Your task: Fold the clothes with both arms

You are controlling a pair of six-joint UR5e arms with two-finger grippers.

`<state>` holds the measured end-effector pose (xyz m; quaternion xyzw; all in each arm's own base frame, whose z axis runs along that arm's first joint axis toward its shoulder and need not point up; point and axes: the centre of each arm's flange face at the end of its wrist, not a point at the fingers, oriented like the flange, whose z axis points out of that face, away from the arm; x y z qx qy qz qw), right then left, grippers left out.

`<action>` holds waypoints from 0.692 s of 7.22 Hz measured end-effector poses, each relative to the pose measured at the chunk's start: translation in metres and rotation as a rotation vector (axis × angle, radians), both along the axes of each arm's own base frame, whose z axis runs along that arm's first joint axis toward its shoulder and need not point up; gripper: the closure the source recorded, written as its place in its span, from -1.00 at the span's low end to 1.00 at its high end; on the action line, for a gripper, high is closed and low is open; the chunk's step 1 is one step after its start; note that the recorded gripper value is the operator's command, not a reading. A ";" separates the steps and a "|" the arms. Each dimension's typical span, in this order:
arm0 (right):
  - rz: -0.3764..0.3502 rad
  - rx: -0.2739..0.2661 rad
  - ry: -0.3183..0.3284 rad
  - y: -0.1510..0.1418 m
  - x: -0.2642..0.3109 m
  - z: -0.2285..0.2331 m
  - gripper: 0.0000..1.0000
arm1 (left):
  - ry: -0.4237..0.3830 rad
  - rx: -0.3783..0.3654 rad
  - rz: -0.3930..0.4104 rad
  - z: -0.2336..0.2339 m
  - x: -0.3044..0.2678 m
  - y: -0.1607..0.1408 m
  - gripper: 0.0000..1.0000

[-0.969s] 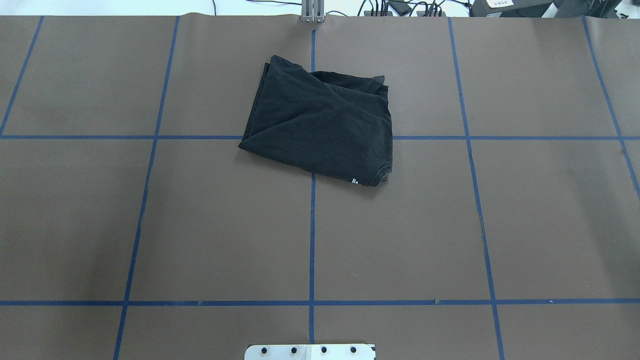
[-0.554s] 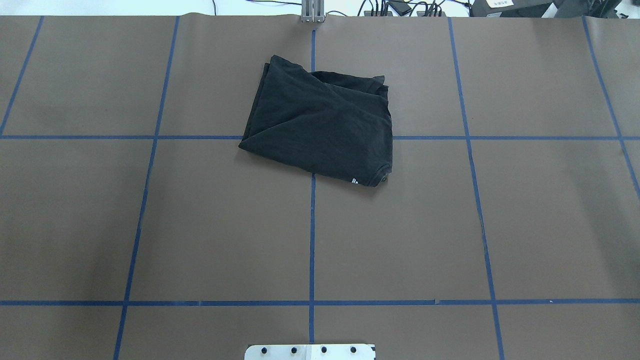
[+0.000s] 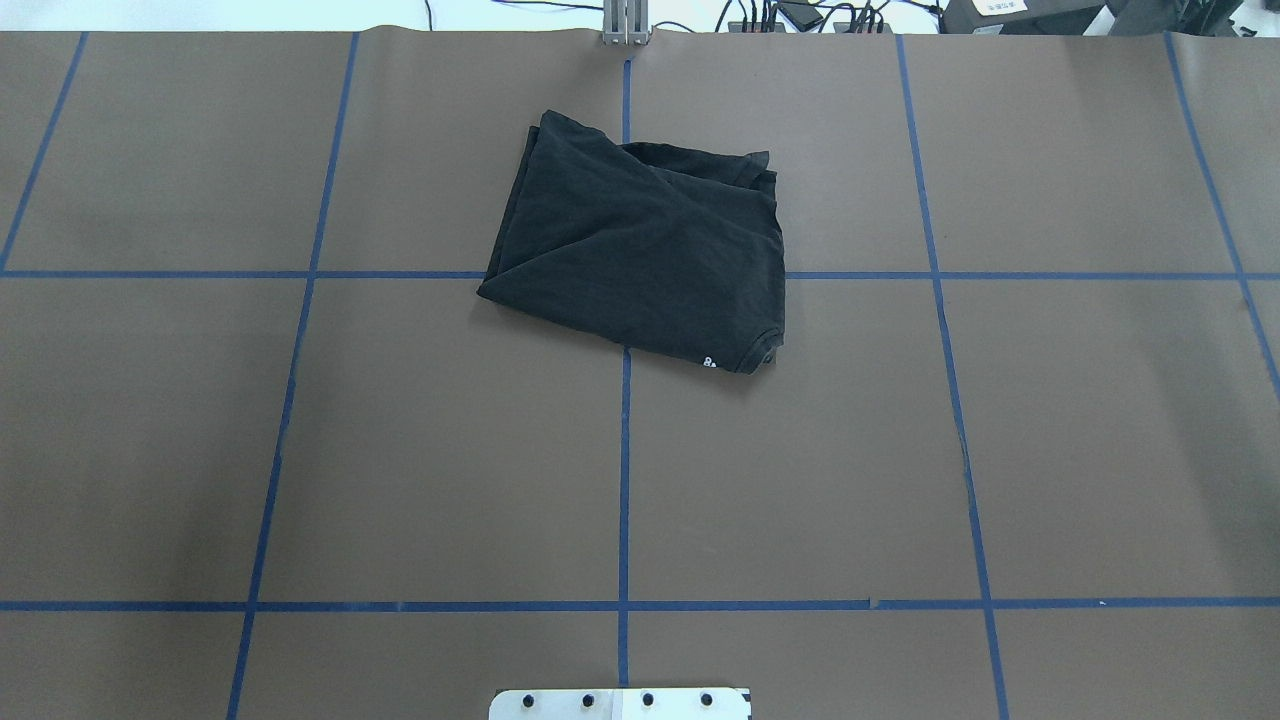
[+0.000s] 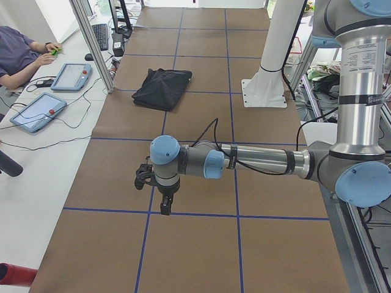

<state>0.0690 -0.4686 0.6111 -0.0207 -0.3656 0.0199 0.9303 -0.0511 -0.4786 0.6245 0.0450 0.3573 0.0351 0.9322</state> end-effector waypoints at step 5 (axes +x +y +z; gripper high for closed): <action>-0.007 -0.005 -0.002 0.001 0.000 0.007 -1.00 | -0.002 0.001 0.001 0.000 0.001 0.000 -0.99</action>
